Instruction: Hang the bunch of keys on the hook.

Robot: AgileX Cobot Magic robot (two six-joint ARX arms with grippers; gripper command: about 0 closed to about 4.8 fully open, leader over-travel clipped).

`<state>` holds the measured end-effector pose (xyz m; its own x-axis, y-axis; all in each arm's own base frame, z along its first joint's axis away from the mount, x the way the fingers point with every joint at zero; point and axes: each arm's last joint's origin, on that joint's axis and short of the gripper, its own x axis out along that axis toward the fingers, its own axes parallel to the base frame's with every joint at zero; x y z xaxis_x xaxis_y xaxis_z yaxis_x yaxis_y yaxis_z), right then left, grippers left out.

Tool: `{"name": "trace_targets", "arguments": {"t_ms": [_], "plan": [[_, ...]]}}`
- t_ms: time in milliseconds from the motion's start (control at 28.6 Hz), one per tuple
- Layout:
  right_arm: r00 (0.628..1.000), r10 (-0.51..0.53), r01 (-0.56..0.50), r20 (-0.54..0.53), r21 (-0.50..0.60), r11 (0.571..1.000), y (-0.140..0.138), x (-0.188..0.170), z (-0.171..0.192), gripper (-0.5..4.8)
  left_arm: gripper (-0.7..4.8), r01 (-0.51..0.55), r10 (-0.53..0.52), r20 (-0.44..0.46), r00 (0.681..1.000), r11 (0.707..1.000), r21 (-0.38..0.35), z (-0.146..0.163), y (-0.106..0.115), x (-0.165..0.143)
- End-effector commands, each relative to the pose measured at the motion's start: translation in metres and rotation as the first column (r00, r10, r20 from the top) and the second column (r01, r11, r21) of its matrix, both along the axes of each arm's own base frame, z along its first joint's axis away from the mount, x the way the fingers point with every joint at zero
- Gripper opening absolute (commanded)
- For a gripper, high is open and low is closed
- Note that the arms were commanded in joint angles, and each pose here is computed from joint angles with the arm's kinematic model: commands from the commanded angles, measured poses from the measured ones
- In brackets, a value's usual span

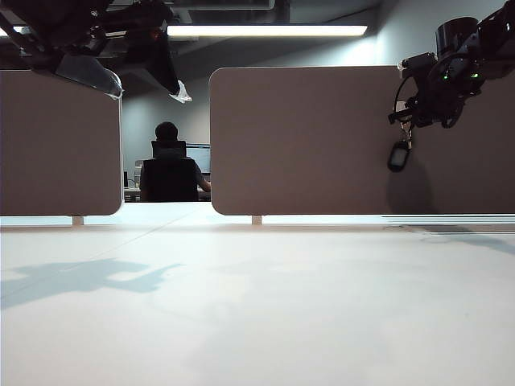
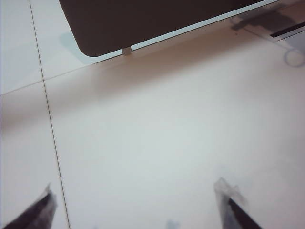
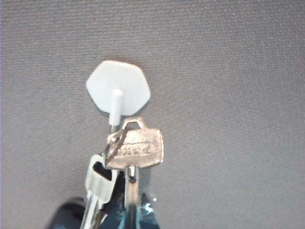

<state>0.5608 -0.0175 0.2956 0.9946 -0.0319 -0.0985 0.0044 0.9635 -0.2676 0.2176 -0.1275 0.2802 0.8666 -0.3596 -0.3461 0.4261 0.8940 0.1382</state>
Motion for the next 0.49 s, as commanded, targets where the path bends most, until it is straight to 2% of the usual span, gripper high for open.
{"name": "trace_targets", "arguments": {"t_ms": [35,140,489], "plan": [[0.996,0.019,-0.019,0.088,0.000,1.000,0.003,0.000,0.012,-0.09,4.79,-0.016,0.016,0.006,1.000,1.000,0.009,0.001,0.001,0.000],[0.995,0.065,-0.065,0.076,0.001,0.998,0.007,0.002,0.005,-0.09,4.79,-0.016,0.016,-0.004,1.000,1.000,0.016,0.000,0.001,0.000],[0.997,0.072,-0.072,-0.004,0.005,0.997,0.019,0.009,-0.019,-0.09,4.79,-0.017,0.018,-0.025,1.000,0.999,0.036,-0.002,0.002,-0.001]]}}
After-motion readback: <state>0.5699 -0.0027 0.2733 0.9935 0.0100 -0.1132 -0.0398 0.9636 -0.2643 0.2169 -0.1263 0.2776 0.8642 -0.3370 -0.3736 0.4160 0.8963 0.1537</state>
